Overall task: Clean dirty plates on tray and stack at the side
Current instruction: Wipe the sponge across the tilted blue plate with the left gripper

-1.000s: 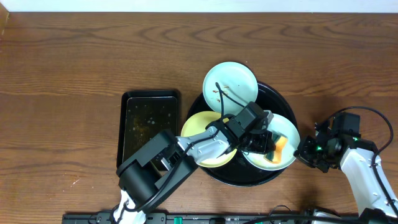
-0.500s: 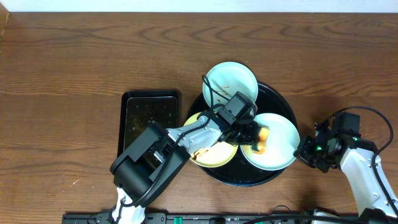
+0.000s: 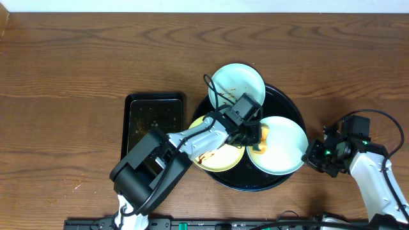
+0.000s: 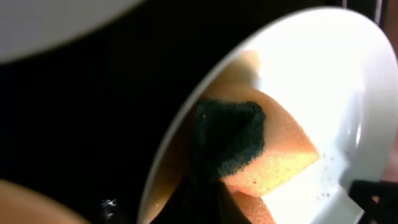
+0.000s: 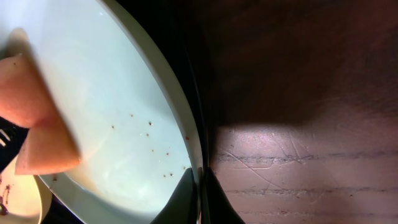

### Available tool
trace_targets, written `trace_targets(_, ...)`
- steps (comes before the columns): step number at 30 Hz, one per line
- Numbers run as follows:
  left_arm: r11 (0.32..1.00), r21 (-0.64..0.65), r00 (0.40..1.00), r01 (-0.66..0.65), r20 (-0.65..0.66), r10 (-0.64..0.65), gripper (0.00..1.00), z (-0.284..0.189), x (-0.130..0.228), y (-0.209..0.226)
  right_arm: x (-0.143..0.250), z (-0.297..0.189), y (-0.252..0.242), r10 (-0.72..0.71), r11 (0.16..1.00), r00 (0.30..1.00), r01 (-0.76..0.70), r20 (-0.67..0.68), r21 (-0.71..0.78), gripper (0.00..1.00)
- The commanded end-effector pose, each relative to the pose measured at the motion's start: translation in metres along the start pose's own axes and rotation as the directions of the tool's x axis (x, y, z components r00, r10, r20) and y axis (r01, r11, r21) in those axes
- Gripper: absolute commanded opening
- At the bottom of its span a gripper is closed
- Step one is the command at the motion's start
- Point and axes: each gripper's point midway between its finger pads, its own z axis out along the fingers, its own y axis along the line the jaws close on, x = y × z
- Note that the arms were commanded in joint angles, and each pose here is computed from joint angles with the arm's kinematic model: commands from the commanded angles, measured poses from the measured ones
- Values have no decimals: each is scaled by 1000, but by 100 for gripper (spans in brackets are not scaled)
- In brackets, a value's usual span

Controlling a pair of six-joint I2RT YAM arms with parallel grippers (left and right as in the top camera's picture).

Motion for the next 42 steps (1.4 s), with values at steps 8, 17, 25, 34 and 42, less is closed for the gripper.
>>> trace_targets(8, 996, -87, 999, -12, 30, 15, 7, 2, -5, 26, -1, -1, -15, 1, 997, 1000, -2, 11, 78, 1)
trace_targets(17, 966, 237, 984, -100, -123, 132, 7, 2, 33, -47, -2, -1, -15, 2, 997, 1000, -3, 12, 77, 2)
trace_targets(25, 915, 394, 968, -82, -187, 167, 8, -4, 54, -88, -2, -1, -15, 15, 997, 1000, -17, 16, 77, 2)
trace_targets(34, 930, 356, 981, -97, -121, 149, 8, 7, 41, -83, -1, -1, -16, 17, 996, 1000, -18, 10, 82, 2)
trace_targets(42, 982, 150, 993, -115, -20, 119, 7, 20, 9, -28, 1, -1, -17, 19, 996, 1000, -20, 5, 91, 2)
